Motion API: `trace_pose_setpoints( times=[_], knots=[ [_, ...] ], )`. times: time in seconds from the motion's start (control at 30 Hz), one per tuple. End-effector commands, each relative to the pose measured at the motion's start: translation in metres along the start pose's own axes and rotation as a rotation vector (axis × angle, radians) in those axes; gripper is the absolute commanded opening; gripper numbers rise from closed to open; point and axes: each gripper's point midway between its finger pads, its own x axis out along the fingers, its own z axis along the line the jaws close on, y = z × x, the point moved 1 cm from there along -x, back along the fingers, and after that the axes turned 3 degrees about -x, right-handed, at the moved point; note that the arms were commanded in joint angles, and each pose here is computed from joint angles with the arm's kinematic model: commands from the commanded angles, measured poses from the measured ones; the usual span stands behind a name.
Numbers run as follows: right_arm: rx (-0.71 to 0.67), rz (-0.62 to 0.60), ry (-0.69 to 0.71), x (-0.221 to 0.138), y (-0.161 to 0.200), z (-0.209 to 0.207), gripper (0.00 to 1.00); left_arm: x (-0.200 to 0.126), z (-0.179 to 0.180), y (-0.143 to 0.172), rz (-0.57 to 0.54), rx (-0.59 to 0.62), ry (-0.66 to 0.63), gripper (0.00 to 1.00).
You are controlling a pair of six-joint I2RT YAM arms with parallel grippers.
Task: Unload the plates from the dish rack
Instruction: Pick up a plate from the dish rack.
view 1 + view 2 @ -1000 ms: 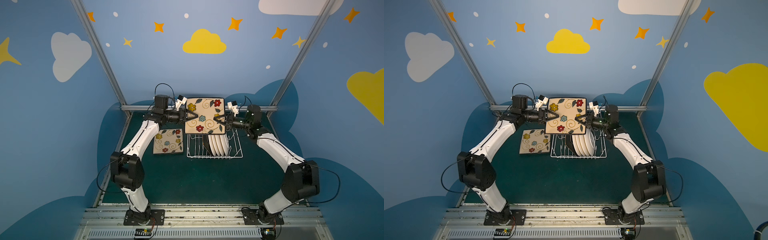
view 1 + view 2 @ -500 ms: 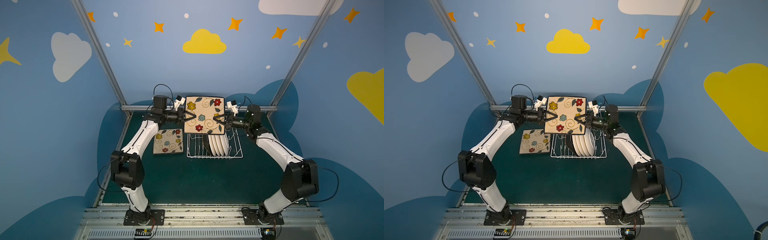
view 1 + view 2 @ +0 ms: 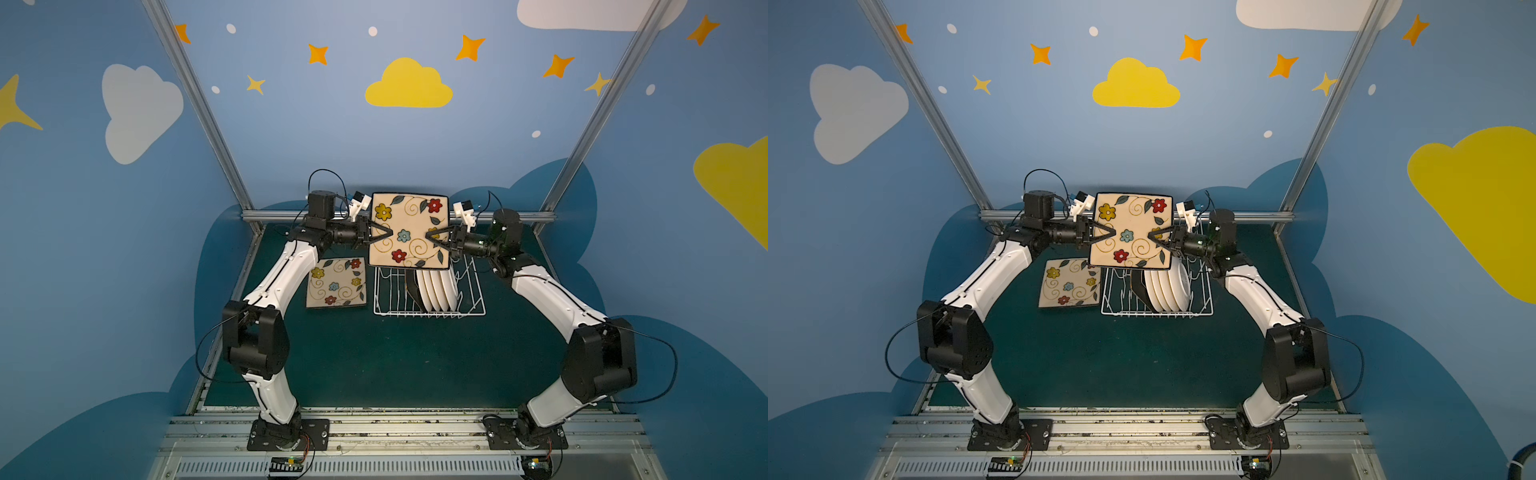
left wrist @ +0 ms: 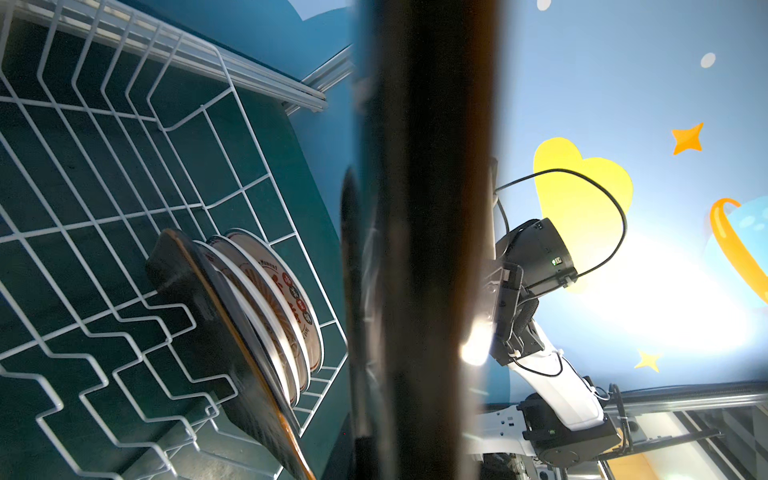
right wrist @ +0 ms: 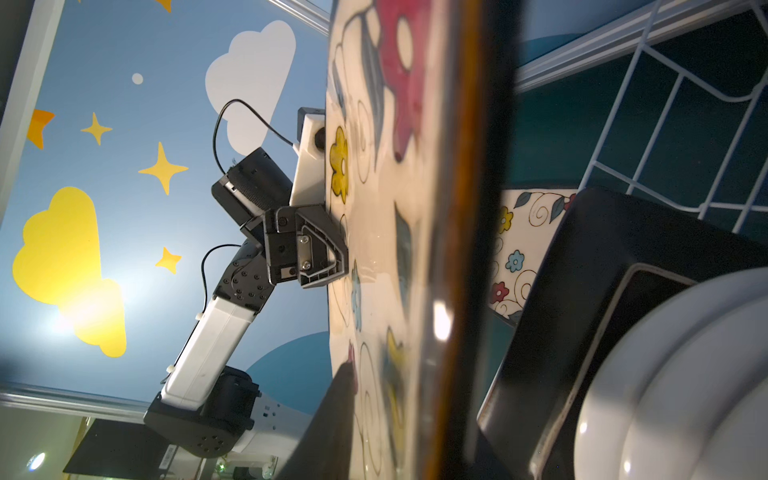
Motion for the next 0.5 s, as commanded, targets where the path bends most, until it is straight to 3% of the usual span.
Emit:
trace_pose_setpoints(
  times=[0.0,0.2,0.47],
  knots=[
    [-0.143,-0.062,-0.044,-0.006,-0.021,0.039,0.5,-0.011,-0.032,-0.006,-0.041,0.101,0.034,0.03],
    [-0.132,-0.098,0.038,-0.016,-0.027,0.036,0.8,-0.022,-0.042,-0.01,-0.08,0.119,0.02,0.03],
    [-0.166,-0.134,0.134,-0.029,-0.028,0.029,0.87,-0.042,-0.058,-0.015,-0.132,0.146,0.01,0.03]
  ],
)
